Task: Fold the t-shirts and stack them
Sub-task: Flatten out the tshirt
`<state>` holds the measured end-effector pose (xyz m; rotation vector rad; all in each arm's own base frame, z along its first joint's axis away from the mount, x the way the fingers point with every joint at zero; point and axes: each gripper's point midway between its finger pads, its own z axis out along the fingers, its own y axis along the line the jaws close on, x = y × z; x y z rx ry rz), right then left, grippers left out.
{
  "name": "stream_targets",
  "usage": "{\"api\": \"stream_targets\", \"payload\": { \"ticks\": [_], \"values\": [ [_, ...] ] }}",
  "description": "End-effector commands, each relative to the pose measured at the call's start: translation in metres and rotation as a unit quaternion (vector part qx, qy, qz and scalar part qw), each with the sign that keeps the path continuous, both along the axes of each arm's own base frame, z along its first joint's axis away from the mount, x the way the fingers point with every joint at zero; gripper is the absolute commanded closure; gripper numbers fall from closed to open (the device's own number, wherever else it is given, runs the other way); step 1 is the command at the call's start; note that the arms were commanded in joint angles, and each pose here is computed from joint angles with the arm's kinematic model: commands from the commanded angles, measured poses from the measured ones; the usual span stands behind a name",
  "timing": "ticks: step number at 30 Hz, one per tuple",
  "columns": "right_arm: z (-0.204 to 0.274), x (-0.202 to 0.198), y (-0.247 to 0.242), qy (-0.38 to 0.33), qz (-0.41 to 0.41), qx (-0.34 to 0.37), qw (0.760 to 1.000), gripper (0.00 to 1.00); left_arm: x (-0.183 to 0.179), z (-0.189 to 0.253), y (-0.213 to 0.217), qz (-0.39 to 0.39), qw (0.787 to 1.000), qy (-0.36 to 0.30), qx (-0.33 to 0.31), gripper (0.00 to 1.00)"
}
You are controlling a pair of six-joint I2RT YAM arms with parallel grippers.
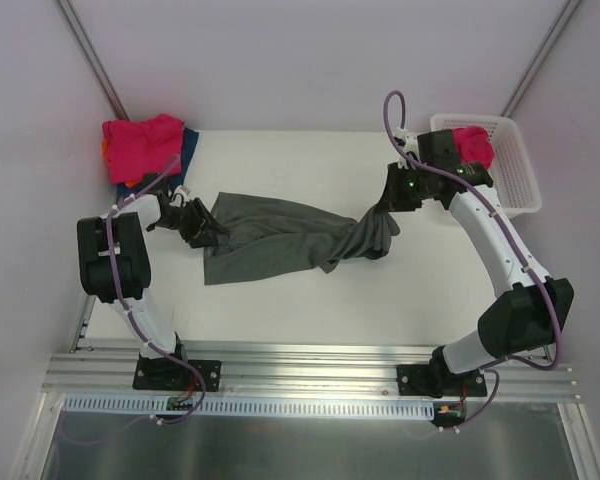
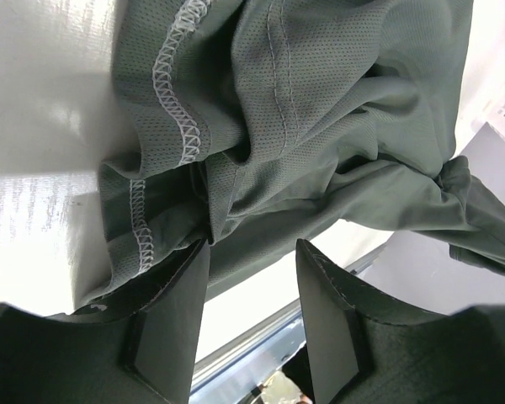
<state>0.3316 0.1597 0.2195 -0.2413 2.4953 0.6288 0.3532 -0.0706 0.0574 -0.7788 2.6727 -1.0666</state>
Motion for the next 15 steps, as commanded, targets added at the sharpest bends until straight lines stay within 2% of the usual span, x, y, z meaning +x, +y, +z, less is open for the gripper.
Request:
{"api": "stream_targets", "payload": {
  "ticks": [1, 8, 10, 11, 13, 15],
  "values": [
    [0.021, 0.009, 0.003, -0.036, -0.002, 0.009, 0.999, 0.98, -0.003, 0.014, -0.008, -0.005, 1.0, -0.01, -0.014, 0.54],
    [0.02, 0.003, -0.002, -0.039, -0.005, 0.003, 0.999, 0.98, -0.008, 0.008, -0.006, -0.003, 1.0, -0.004, -0.001, 0.56],
    [0.02, 0.001, -0.003, -0.04, -0.007, 0.001, 0.999, 0.98, -0.008, 0.003, -0.003, -0.004, 1.0, -0.003, 0.009, 0.64],
    [0.022, 0.001, -0.003, -0.043, -0.007, 0.001, 0.999, 0.98, -0.008, 0.001, -0.002, -0.005, 1.0, -0.002, 0.011, 0.76],
    [0.022, -0.001, -0.005, -0.042, -0.006, -0.003, 0.999, 0.98, -0.009, -0.005, 0.0, -0.006, 1.0, 0.003, 0.017, 0.83],
    [0.023, -0.003, -0.006, -0.045, -0.007, -0.006, 0.999, 0.98, -0.006, -0.006, 0.001, -0.006, 1.0, 0.0, 0.02, 0.97]
  ]
}}
